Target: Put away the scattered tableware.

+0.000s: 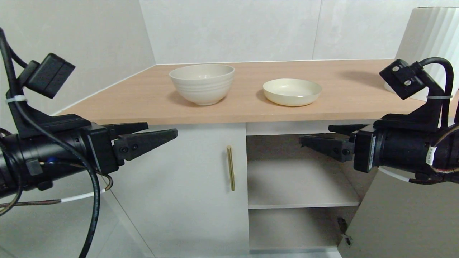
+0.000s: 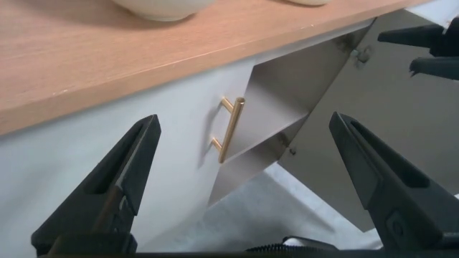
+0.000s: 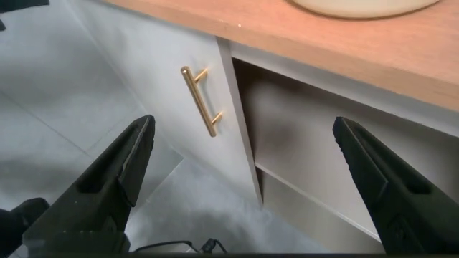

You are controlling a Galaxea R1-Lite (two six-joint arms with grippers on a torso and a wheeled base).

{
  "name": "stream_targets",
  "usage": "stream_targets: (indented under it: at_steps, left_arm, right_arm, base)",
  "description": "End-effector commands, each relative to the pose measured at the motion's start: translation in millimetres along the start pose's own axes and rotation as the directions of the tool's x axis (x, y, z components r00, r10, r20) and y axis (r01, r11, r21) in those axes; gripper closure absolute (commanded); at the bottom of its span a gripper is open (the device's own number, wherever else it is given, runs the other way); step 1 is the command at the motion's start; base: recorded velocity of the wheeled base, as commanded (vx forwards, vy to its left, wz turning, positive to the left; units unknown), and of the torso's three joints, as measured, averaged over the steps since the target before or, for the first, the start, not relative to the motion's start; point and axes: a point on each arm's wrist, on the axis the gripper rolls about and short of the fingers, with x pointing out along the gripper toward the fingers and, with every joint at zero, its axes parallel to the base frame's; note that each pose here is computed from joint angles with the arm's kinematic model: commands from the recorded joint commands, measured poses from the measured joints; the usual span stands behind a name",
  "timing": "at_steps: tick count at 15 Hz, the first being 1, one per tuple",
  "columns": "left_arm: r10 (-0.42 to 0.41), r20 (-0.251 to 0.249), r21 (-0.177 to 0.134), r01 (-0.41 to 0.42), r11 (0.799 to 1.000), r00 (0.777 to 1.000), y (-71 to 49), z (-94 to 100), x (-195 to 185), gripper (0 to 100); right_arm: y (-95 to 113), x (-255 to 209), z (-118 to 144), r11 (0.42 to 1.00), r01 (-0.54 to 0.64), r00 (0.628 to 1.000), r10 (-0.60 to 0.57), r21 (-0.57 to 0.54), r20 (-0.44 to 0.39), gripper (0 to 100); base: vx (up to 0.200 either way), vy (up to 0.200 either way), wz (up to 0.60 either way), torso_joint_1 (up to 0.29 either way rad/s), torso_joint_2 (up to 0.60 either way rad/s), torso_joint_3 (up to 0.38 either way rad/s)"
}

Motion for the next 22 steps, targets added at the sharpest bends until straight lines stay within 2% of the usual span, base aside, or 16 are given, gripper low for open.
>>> stream_targets:
  at_steps: [1,6,17,19,20,21,22]
  left_arm:
    - [0.001,-0.004,-0.002,-0.001,1.000,1.000,0.6,-0.6,1,0]
    - [-0.002,-0.006,-0.002,0.002,1.000,1.000,0.3,-0.8,1,0]
    - [0.000,-0.037,-0.013,0.000,1.000,0.999,4.4,-5.2,11,0]
    - [0.002,-0.020,-0.011,-0.002,1.000,1.000,5.2,3.1,16,0]
    - [0.004,-0.015,-0.030,-0.005,1.000,1.000,6.2,5.7,18,0]
    - [-0.004,0.007,-0.076,0.004,0.997,1.000,6.1,15.4,22,0]
    - [-0.005,0.017,-0.109,0.007,0.994,1.000,8.0,22.9,30,0]
  right_arm:
    - [0,0,-1,1.000,0.000,1.000,0.000,-0.001,-0.004,0]
    - [1,-4,1,1.000,-0.002,1.000,0.002,-0.002,0.008,0]
    - [1,-4,6,1.000,-0.006,1.000,0.006,-0.003,0.025,0]
    - [2,-6,12,1.000,-0.013,0.999,0.013,-0.004,0.053,0]
    - [2,-8,16,1.000,-0.014,0.997,0.014,-0.002,0.076,0]
    - [-7,-3,19,1.000,0.020,0.995,-0.021,0.008,0.098,0]
    - [-23,10,22,0.997,0.077,0.991,-0.079,0.020,0.104,0]
  base:
    - [0.000,0.000,0.00,0.000,0.00,0.000]
    - [0.000,0.000,0.00,0.015,-0.18,-0.236]
    - [0.000,0.000,0.00,0.122,-0.49,-0.337]
    - [0.000,0.000,0.00,0.173,-0.48,-0.308]
    - [0.000,0.000,0.00,0.163,-0.44,-0.271]
    - [0.000,0.000,0.00,0.095,-0.25,-0.159]
    - [0.000,0.000,0.00,0.046,-0.13,-0.085]
